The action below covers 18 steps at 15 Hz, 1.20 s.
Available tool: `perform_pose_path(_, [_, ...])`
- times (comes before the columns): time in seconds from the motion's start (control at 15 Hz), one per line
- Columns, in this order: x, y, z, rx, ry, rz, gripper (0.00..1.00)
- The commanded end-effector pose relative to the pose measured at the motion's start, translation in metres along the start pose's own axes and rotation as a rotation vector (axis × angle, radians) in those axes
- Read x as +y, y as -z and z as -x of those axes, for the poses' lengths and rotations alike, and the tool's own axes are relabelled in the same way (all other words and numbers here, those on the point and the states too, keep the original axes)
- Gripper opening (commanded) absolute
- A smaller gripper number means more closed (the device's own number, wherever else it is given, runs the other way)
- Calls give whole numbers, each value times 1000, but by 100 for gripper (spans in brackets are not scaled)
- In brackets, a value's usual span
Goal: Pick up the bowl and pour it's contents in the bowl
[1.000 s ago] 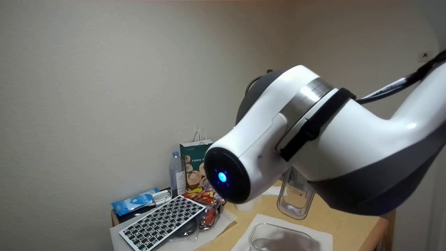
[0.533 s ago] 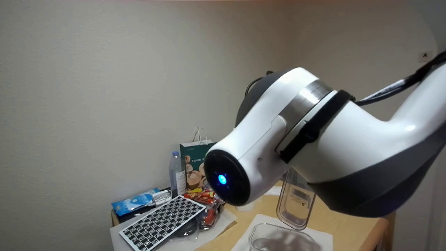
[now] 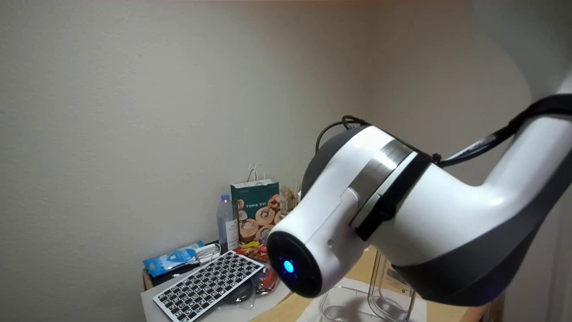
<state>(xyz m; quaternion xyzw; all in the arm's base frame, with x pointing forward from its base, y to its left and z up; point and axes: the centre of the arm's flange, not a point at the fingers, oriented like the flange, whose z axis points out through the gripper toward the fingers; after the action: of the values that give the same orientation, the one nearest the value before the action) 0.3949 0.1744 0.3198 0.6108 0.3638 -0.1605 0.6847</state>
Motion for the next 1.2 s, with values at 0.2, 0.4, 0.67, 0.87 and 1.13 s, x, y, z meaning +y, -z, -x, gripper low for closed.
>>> perform_pose_path(0.2, [-19, -19, -23, -39, 6, -31, 57])
perform_pose_path(0.4, [-22, -23, -24, -47, 1, -34, 38])
perform_pose_path(0.67, [-21, -26, -23, -55, -14, -42, 12])
perform_pose_path(0.87, [-18, -28, -21, -57, -13, -74, 0])
perform_pose_path(1.13, [-18, -45, -15, 32, -34, -269, 2])
